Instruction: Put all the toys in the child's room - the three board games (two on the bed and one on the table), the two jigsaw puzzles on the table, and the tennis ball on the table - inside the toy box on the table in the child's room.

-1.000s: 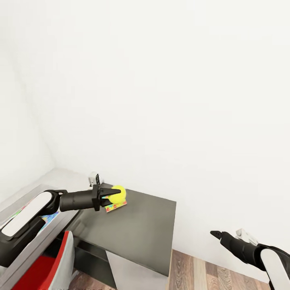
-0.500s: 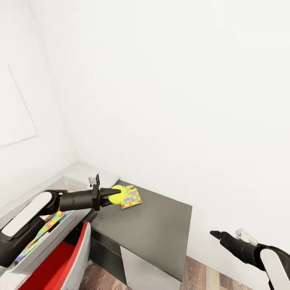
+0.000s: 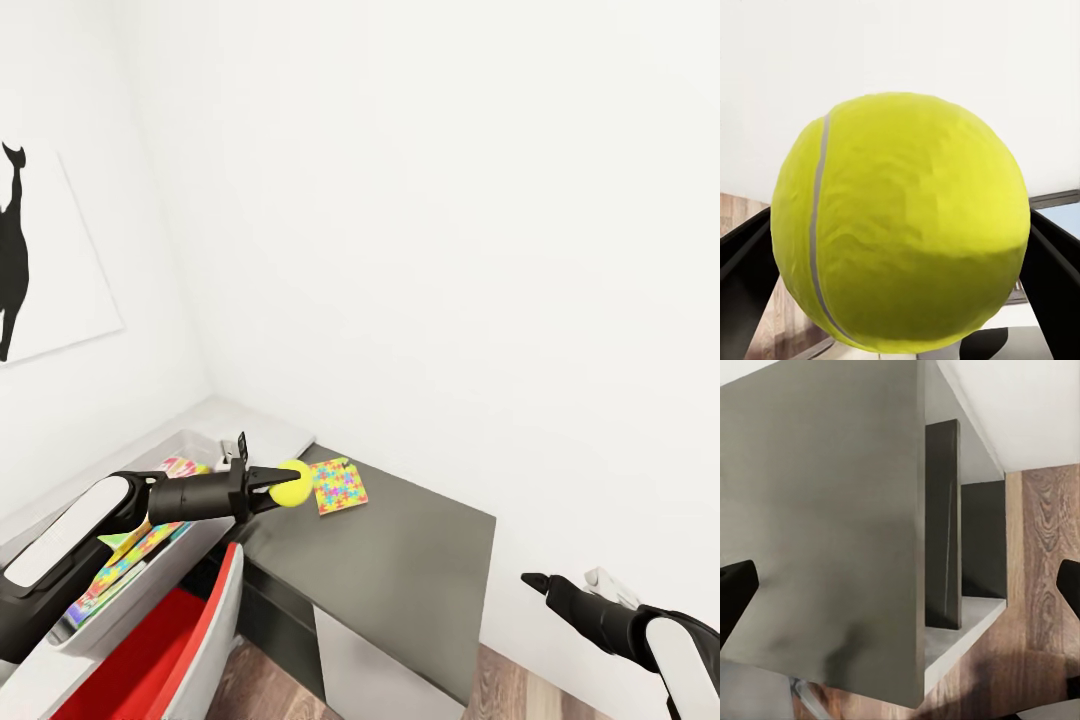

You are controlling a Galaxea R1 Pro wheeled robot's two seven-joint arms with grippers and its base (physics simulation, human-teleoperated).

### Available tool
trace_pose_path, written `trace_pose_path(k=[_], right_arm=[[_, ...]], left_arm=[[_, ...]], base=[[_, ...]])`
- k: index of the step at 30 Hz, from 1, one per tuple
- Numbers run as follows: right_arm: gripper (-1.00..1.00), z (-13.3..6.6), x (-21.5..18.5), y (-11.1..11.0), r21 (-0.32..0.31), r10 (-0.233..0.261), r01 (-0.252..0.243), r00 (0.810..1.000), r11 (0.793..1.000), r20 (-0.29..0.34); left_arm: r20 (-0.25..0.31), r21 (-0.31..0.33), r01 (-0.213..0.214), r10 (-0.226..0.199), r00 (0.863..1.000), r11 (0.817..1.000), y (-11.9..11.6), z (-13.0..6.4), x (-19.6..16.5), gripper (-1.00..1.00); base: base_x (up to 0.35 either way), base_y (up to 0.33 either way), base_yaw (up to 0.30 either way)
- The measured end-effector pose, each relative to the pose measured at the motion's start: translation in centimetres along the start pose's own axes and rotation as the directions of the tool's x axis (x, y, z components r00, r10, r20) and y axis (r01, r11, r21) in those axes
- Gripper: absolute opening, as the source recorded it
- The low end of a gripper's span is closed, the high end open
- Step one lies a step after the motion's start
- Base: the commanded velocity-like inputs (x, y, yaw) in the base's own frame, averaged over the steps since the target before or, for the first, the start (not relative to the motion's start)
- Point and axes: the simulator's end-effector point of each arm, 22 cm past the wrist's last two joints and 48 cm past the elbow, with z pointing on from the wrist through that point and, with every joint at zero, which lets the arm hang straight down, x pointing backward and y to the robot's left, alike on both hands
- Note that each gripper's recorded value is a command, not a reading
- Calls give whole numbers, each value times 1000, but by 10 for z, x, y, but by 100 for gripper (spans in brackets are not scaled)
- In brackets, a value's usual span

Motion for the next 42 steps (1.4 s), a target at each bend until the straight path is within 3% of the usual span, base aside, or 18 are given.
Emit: trace_pose_path(k=[42], right_arm=[[100,0,0,1,-1,-2,2,1000,1000,0]], left_arm=[[0,-1,-3,3,1000,1000,-1,0,0,-100]], base=[[0,0,273]])
